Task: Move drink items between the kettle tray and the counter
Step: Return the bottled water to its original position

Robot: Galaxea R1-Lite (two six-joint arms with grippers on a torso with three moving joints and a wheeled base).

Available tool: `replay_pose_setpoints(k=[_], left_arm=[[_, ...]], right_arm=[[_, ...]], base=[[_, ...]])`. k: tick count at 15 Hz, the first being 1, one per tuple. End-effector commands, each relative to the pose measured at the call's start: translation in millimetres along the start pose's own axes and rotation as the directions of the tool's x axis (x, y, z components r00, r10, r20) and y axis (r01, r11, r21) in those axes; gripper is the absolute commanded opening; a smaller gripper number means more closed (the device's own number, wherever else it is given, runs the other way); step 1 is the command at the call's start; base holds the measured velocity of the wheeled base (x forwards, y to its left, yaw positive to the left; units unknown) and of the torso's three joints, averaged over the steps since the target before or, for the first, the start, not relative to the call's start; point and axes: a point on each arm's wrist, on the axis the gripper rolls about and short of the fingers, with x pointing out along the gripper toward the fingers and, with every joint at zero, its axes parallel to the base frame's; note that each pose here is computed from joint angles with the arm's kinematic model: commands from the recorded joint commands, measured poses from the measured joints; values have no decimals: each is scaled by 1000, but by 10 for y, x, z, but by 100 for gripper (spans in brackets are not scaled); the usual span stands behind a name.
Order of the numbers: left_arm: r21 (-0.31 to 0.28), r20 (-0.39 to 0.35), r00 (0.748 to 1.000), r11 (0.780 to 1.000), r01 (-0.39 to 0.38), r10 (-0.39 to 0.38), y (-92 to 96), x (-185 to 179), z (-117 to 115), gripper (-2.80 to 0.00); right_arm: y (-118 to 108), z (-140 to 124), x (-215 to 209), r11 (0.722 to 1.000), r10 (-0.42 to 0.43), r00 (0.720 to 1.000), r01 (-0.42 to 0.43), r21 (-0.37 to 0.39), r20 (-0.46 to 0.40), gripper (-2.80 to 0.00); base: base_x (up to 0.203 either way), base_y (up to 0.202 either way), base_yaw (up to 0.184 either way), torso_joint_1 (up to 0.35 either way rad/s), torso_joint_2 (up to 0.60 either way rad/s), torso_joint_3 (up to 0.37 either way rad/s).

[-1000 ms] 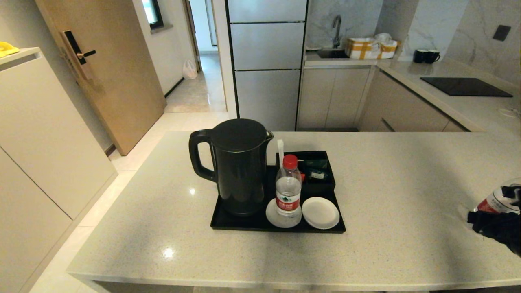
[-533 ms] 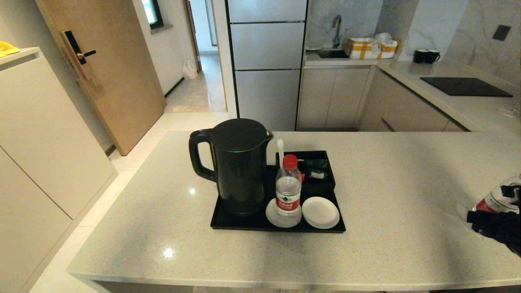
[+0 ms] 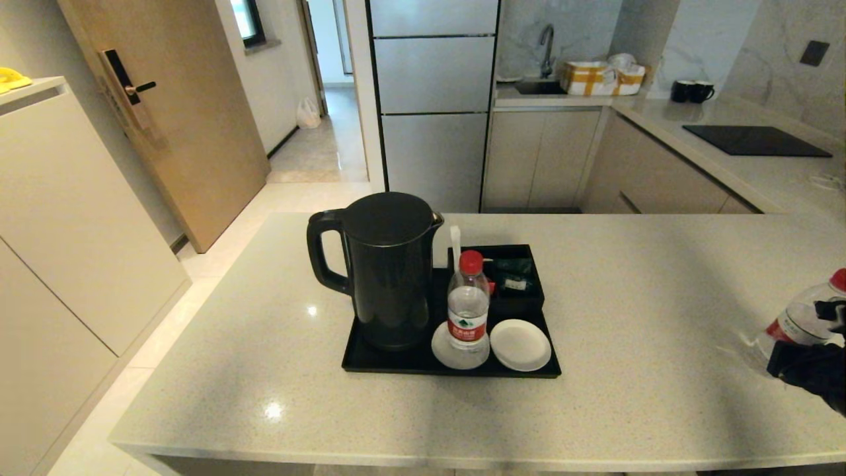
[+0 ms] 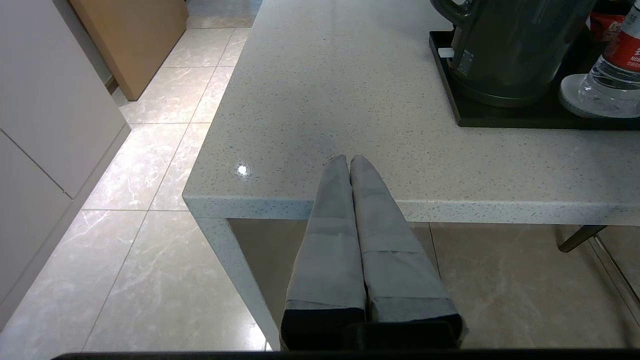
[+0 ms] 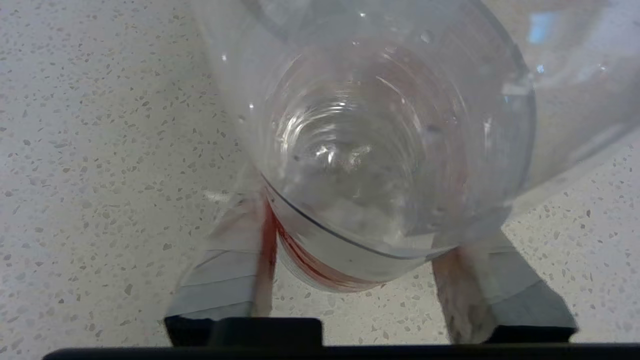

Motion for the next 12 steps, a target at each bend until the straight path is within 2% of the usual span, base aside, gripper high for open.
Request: replay_pose_setpoints(k=[1, 3, 5, 8, 10, 12], left_arm=[[0, -2, 1000, 1000, -1, 1, 0, 2, -3, -280], [0, -2, 1000, 1000, -1, 1, 0, 2, -3, -280], [0, -2, 1000, 1000, 0, 0, 0, 2, -3, -280], [0, -2, 1000, 1000, 0, 0, 0, 2, -3, -280], [0, -2, 1000, 1000, -1, 1, 0, 2, -3, -280], [0, -2, 1000, 1000, -1, 1, 0, 2, -3, -280]], right_arm=[[-2, 78, -34, 1000, -1, 999, 1, 6, 34, -280], [63, 276, -133, 999, 18, 994, -21, 27, 109, -280], [170, 372, -195, 998, 50, 991, -54, 25, 126, -280], [490, 844, -566, 992, 124, 972, -126, -4, 201, -280], [978, 1085, -908, 965, 262, 945, -261, -31, 195, -280], [1556, 1127, -1191, 925, 381, 911, -374, -70, 159, -280]], base=[[0, 0, 0, 0, 0, 0], [0, 0, 0, 0, 0, 0], [0, 0, 0, 0, 0, 0], [0, 0, 0, 0, 0, 0], [0, 0, 0, 0, 0, 0], [0, 0, 0, 0, 0, 0]])
